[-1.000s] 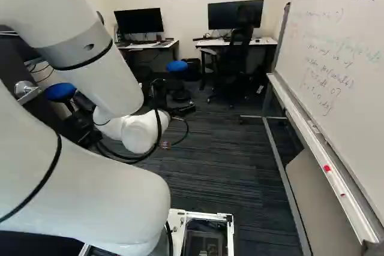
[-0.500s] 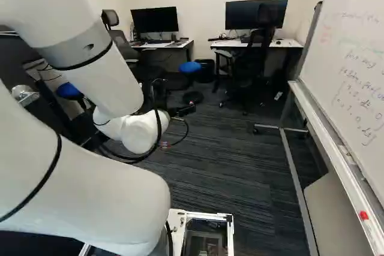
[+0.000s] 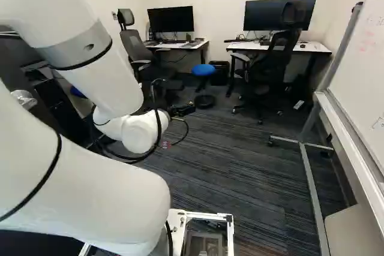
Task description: Open the door and move inside
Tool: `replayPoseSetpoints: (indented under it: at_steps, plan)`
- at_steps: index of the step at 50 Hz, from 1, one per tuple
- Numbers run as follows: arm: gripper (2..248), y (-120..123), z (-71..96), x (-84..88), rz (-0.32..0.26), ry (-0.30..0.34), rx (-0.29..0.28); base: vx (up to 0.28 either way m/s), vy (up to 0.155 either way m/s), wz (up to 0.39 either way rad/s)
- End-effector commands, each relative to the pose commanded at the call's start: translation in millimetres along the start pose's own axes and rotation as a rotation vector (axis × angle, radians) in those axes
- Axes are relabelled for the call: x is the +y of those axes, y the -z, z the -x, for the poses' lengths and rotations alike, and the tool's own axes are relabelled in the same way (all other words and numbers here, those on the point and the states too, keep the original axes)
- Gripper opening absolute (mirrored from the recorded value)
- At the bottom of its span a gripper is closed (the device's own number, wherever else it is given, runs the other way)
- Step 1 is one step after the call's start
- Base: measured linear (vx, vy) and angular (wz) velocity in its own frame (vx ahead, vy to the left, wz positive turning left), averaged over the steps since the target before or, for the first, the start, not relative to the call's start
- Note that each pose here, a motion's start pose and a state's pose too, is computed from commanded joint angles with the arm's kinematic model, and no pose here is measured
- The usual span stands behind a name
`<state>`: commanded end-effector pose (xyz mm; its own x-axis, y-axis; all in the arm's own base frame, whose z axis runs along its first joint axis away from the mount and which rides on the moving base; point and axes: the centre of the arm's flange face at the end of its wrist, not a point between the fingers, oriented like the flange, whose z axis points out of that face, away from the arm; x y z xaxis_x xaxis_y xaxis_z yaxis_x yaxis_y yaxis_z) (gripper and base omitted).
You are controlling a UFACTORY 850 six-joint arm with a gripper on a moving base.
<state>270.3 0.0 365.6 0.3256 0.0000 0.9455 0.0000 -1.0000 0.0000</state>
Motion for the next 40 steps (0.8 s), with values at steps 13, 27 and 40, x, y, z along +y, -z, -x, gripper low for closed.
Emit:
replayPoseSetpoints:
  at_steps: [13, 27, 40]
  plan:
    - [247, 0.0, 0.0, 0.0, 0.000, 0.000, 0.000, 0.185, 0.007, 0.021]
    - [247, 0.0, 0.0, 0.0, 0.000, 0.000, 0.000, 0.200, 0.009, 0.012]
    - [247, 0.0, 0.0, 0.0, 0.000, 0.000, 0.000, 0.201, 0.006, 0.009]
